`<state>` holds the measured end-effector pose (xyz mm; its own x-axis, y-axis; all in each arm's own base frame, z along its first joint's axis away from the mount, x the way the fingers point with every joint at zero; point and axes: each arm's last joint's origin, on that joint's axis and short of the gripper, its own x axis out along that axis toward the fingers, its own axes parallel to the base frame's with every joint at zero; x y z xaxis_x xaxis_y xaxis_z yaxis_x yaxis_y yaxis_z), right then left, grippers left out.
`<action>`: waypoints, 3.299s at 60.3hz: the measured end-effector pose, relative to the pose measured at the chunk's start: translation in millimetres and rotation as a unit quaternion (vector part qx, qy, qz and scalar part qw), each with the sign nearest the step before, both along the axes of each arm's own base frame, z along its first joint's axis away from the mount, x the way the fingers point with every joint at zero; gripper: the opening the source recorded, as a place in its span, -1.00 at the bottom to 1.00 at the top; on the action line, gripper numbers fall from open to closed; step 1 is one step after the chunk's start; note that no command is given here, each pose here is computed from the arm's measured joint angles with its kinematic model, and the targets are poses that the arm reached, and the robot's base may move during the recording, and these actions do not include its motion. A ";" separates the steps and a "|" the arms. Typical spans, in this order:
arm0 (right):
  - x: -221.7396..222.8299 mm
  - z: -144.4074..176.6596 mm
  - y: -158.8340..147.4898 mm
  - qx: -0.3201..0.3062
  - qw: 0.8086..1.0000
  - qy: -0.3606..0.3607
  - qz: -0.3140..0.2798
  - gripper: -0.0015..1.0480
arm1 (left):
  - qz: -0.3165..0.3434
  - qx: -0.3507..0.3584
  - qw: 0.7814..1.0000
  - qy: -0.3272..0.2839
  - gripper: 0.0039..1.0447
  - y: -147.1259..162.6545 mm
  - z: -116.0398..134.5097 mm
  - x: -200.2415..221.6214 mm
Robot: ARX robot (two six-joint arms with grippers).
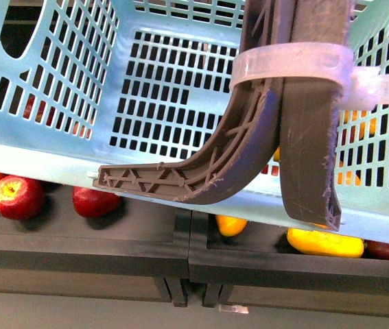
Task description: Pick mango and avocado into basket
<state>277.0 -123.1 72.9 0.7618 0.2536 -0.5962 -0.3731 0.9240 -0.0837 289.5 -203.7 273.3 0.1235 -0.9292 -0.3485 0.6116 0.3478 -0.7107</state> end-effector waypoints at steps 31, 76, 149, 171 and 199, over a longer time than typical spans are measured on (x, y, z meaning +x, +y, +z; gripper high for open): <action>123.2 -133.1 87.1 -0.124 0.986 0.013 0.110 0.83 | 0.001 0.001 1.000 0.000 -0.79 0.0 -0.2 0.1; 130.6 -115.0 53.8 -0.088 0.996 0.034 -0.007 0.25 | 0.002 0.001 1.000 -0.001 -0.79 0.0 -0.2 0.2; -41.2 175.0 153.4 0.312 0.940 -0.076 -0.113 0.24 | 0.002 0.001 1.000 -0.001 -0.79 0.0 -0.2 0.2; -35.4 155.0 193.8 0.263 0.957 -0.069 -0.105 0.64 | 0.003 0.002 1.000 -0.001 -0.79 0.0 -0.2 0.2; -94.4 176.7 126.0 0.193 0.923 -0.229 -0.241 0.83 | 0.005 0.005 1.000 0.005 -0.79 -0.7 -3.3 1.5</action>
<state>182.7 2.9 249.6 0.9913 -0.0540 -0.1200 0.0817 0.9673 0.2400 291.0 -204.4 269.9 0.1290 -0.9245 -0.3587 0.6010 0.3606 -0.7132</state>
